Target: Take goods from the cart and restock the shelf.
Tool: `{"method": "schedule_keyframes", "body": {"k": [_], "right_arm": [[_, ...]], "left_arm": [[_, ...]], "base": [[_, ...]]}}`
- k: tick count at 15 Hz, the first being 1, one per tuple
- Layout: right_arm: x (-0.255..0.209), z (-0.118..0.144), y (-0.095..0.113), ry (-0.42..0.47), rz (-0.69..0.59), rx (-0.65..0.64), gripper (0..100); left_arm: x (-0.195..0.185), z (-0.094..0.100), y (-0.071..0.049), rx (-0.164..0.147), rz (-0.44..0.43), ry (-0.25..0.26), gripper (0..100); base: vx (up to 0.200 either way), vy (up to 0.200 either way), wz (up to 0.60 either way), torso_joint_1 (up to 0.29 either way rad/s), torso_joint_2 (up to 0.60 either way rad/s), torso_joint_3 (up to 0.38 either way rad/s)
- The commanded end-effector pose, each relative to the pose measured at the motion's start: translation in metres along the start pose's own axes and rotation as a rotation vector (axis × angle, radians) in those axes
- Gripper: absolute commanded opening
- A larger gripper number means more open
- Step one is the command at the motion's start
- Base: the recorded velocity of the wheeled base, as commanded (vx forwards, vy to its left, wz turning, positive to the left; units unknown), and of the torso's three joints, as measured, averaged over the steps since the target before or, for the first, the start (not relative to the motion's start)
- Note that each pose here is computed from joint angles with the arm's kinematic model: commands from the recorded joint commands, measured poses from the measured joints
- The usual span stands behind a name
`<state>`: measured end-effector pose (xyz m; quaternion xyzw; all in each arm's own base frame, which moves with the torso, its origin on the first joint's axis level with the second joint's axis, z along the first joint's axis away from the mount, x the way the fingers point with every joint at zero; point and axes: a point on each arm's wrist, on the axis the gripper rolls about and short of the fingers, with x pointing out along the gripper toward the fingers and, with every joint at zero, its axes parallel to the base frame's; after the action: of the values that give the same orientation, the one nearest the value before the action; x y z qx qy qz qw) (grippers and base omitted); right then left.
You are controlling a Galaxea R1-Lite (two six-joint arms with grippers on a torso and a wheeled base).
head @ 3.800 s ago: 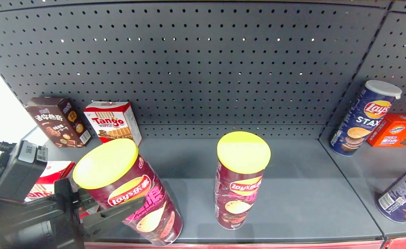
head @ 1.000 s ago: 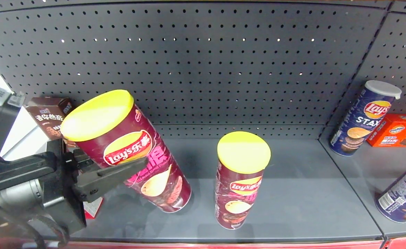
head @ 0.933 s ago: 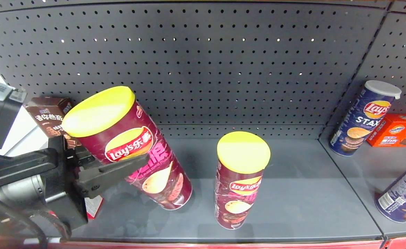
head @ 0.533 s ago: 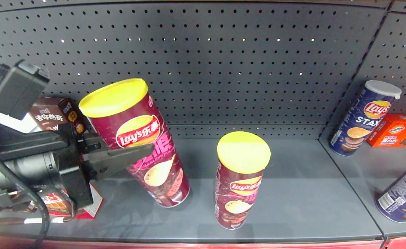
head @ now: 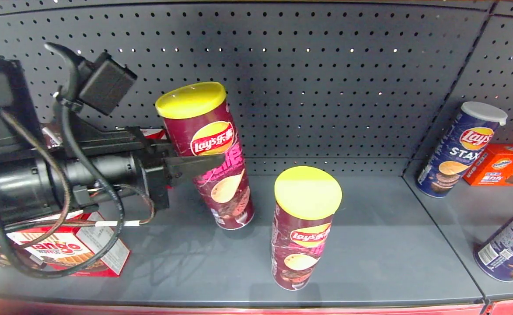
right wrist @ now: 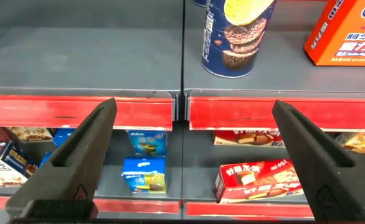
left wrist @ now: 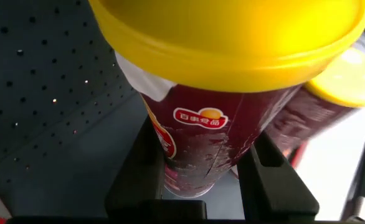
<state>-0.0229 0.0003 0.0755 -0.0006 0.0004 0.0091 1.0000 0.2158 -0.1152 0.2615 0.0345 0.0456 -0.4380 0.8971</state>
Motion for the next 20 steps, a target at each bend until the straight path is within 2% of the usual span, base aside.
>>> {"method": "schedule_keyframes", "body": {"k": [1, 3, 5, 6, 7, 9, 13, 20], "right_arm": [[0.0, 0.0, 0.0, 0.001, 0.0, 0.0, 100], [0.0, 0.0, 0.0, 0.001, 0.0, 0.0, 100], [0.0, 0.0, 0.0, -0.001, 0.0, 0.0, 100], [0.0, 0.0, 0.0, -0.001, 0.0, 0.0, 100], [0.0, 0.0, 0.0, 0.001, 0.0, 0.0, 100], [0.0, 0.0, 0.0, -0.001, 0.0, 0.0, 100], [0.0, 0.0, 0.0, 0.001, 0.0, 0.0, 100], [0.0, 0.0, 0.0, -0.001, 0.0, 0.0, 100]], "left_arm": [[0.033, -0.01, 0.016, 0.01, -0.006, 0.053, 0], [0.055, -0.008, 0.025, 0.043, -0.01, 0.062, 0], [0.07, -0.004, 0.029, 0.052, -0.019, 0.059, 0], [0.077, -0.006, 0.033, 0.067, -0.017, 0.063, 0], [0.085, -0.007, 0.039, 0.118, -0.014, 0.066, 0], [0.099, -0.01, 0.046, 0.145, -0.017, 0.069, 0], [0.116, -0.007, 0.054, 0.154, -0.014, 0.052, 0], [0.13, -0.018, 0.058, 0.149, -0.026, 0.068, 0]], "base": [[0.0, 0.0, 0.0, 0.0, 0.0, 0.0], [0.0, 0.0, 0.0, 0.0, 0.0, 0.0], [0.0, 0.0, 0.0, 0.0, 0.0, 0.0], [0.0, 0.0, 0.0, 0.0, 0.0, 0.0], [0.0, 0.0, 0.0, 0.0, 0.0, 0.0], [0.0, 0.0, 0.0, 0.0, 0.0, 0.0], [0.0, 0.0, 0.0, 0.0, 0.0, 0.0], [0.0, 0.0, 0.0, 0.0, 0.0, 0.0]]}}
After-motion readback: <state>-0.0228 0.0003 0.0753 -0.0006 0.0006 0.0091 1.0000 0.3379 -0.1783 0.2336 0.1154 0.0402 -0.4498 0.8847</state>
